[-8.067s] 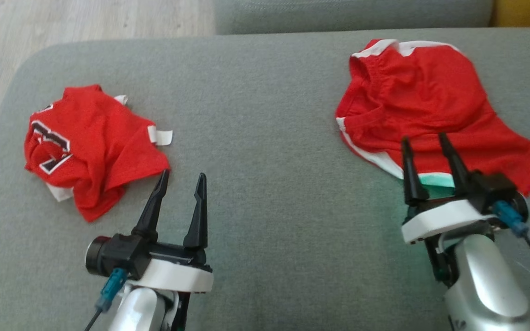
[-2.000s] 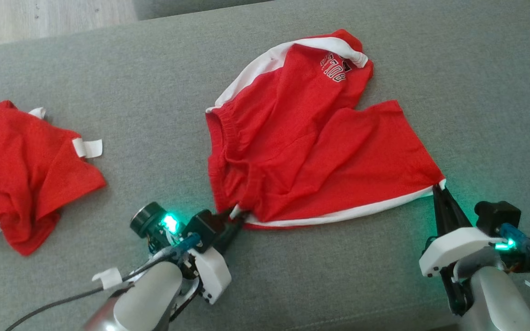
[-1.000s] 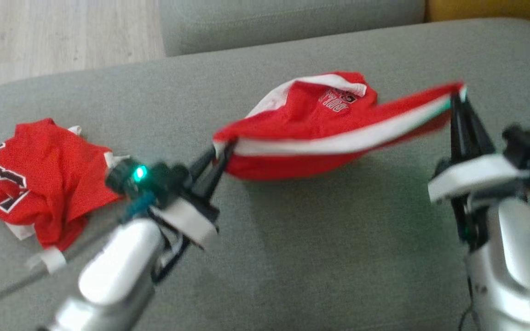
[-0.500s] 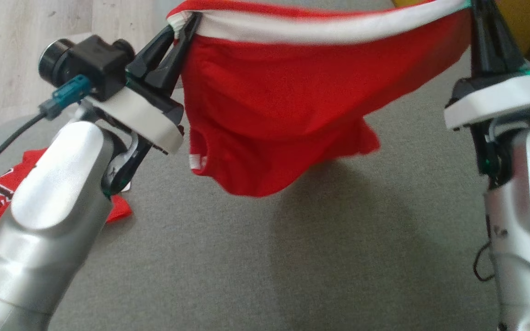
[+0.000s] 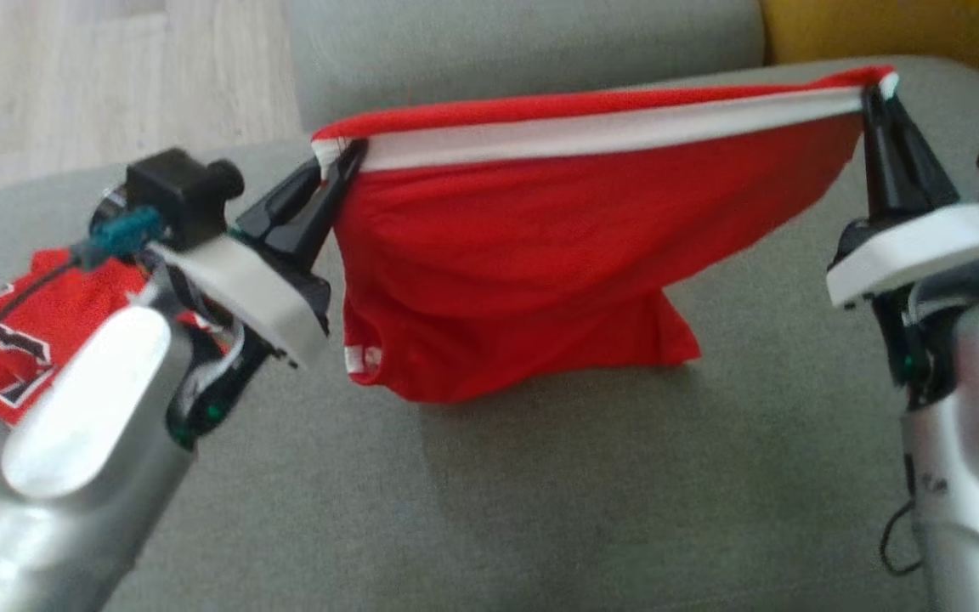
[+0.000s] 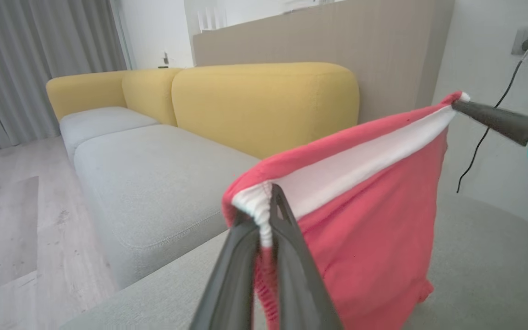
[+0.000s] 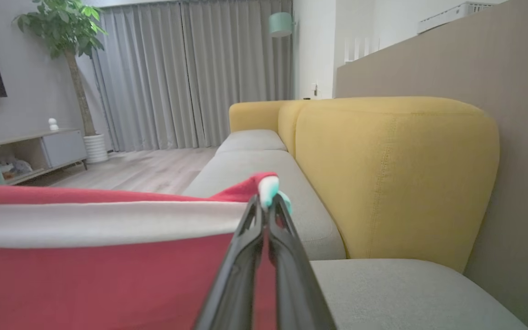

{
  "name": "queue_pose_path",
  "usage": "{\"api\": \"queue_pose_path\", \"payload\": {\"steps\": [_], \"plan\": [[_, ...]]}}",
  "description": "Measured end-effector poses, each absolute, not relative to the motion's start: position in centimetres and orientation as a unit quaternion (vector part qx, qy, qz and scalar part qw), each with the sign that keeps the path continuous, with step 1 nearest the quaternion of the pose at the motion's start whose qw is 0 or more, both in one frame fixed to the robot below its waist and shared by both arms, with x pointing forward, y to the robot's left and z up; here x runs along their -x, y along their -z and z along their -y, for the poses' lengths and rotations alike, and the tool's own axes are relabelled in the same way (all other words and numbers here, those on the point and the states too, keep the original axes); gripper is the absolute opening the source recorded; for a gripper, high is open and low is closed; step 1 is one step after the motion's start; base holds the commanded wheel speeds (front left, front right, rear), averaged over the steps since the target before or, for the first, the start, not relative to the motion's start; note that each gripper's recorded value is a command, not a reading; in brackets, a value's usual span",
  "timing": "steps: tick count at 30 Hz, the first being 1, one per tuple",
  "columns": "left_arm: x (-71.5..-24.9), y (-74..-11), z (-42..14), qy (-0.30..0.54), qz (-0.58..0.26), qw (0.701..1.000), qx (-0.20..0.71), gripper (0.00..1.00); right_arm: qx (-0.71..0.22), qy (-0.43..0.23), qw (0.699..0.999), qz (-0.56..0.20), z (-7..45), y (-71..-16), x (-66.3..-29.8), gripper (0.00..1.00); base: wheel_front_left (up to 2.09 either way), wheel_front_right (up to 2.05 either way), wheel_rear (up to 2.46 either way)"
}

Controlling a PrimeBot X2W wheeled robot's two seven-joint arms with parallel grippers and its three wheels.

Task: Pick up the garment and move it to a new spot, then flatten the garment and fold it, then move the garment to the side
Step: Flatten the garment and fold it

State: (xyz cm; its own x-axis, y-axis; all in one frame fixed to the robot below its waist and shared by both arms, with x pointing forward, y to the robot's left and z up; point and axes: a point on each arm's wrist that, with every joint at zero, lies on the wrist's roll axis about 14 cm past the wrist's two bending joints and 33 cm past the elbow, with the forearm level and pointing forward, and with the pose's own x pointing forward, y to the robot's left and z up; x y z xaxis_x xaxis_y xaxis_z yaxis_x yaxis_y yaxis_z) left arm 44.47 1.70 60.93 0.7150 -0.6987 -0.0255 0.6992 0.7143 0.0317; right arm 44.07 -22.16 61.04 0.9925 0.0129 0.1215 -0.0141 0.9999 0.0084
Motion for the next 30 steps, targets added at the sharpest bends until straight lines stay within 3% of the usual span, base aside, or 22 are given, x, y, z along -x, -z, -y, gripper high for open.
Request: {"api": "queue_pose_path", "payload": {"steps": [6, 9, 14, 18, 24, 30], "plan": [[-50.1, -61.9, -2.3, 0.354, 0.004, 0.933, -0.061, 0.0, 0.071, -0.031, 0.996, 0.051, 21.3, -61.7, -48.9, 0.0, 0.0, 0.0, 0.0], [-54.4, -63.5, -2.5, 0.335, 0.021, 0.94, -0.063, 0.0, 0.088, -0.046, 0.993, 0.057, 20.3, -63.2, -53.0, 0.0, 0.0, 0.0, 0.0], [-60.3, -68.2, -2.3, 0.305, 0.1, 0.946, -0.052, 0.0, 0.09, -0.031, 0.987, 0.132, 20.9, -69.0, -58.7, 0.0, 0.0, 0.0, 0.0], [-62.2, -72.0, -1.8, 0.293, 0.169, 0.941, -0.014, 0.0, 0.097, -0.016, 0.979, 0.18, 21.5, -71.9, -60.8, 0.0, 0.0, 0.0, 0.0], [-61.7, -69.2, -0.8, 0.297, 0.152, 0.943, 0.014, 0.0, 0.082, -0.003, 0.989, 0.119, 22.5, -66.7, -61.2, 0.0, 0.0, 0.0, 0.0], [-56.9, -56.0, 0.7, 0.336, 0.008, 0.942, 0.009, 0.0, 0.096, -0.005, 0.995, -0.034, 23.9, -54.7, -57.9, 0.0, 0.0, 0.0, 0.0]]}}
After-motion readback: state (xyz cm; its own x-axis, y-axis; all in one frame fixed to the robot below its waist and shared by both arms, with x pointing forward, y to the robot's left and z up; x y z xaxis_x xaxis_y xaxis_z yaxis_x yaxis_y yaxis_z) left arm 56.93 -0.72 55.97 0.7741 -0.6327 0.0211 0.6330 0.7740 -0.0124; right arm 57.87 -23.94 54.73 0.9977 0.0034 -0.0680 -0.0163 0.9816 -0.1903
